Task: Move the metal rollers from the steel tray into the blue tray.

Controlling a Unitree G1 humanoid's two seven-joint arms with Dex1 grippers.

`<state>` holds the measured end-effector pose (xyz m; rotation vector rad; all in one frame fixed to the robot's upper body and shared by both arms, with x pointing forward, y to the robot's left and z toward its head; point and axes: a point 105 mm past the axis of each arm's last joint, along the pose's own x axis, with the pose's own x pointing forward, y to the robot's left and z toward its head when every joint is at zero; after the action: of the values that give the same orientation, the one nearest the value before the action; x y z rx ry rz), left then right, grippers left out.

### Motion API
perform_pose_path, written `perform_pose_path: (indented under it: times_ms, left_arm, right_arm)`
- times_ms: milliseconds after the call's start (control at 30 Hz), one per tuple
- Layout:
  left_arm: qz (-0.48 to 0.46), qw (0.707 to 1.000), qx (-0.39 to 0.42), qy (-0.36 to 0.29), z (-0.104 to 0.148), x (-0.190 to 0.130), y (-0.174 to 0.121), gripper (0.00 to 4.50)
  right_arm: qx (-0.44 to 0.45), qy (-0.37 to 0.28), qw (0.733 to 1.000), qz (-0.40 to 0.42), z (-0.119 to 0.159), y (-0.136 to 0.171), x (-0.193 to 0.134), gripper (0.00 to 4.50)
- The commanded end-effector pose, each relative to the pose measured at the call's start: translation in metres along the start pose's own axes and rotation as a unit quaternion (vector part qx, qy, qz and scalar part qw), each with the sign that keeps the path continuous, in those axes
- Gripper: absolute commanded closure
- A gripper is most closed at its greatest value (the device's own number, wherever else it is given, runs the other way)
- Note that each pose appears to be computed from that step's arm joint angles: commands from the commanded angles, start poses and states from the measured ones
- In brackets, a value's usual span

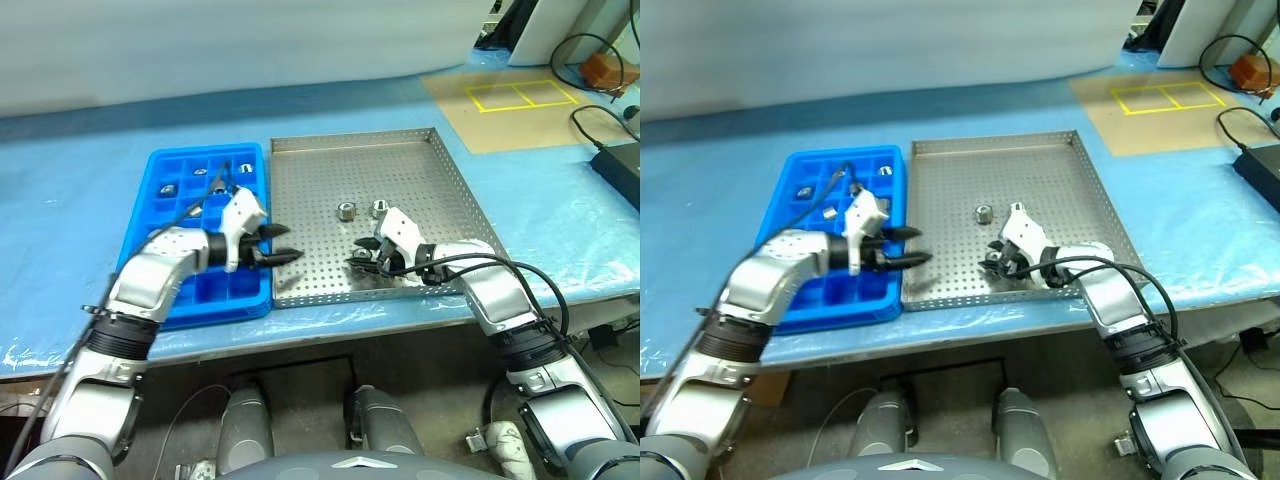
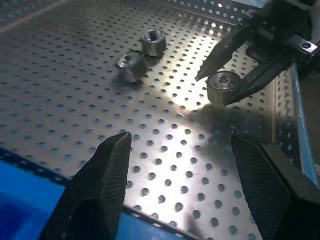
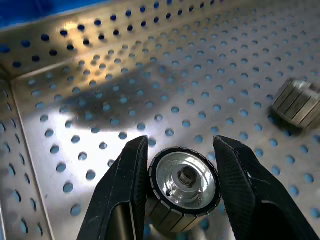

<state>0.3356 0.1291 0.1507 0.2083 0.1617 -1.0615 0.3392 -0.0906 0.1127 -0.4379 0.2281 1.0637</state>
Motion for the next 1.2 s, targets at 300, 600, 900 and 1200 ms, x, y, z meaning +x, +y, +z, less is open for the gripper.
perform_pose_path:
  times_ms: [300,600,900,1200]
  left_arm:
    - [0.135,0.989,0.047,-0.020,0.027,-0.068,0.038,1.17]
    - [0.215,0.976,0.026,-0.007,0.017,-0.107,0.044,1.17]
    - [0.222,0.975,0.011,-0.001,0.009,-0.106,0.038,1.17]
    - [0.205,0.979,0.006,-0.006,0.010,-0.094,0.038,1.17]
  right_arm:
    - [-0.083,-0.111,0.988,0.068,0.090,0.003,0.048,2.83]
    - [-0.123,-0.125,0.976,0.127,0.106,0.026,0.099,2.83]
    - [-0.136,-0.145,0.969,0.145,0.118,0.038,0.111,2.83]
    - [-0.099,-0.136,0.971,0.169,0.104,0.049,0.112,2.49]
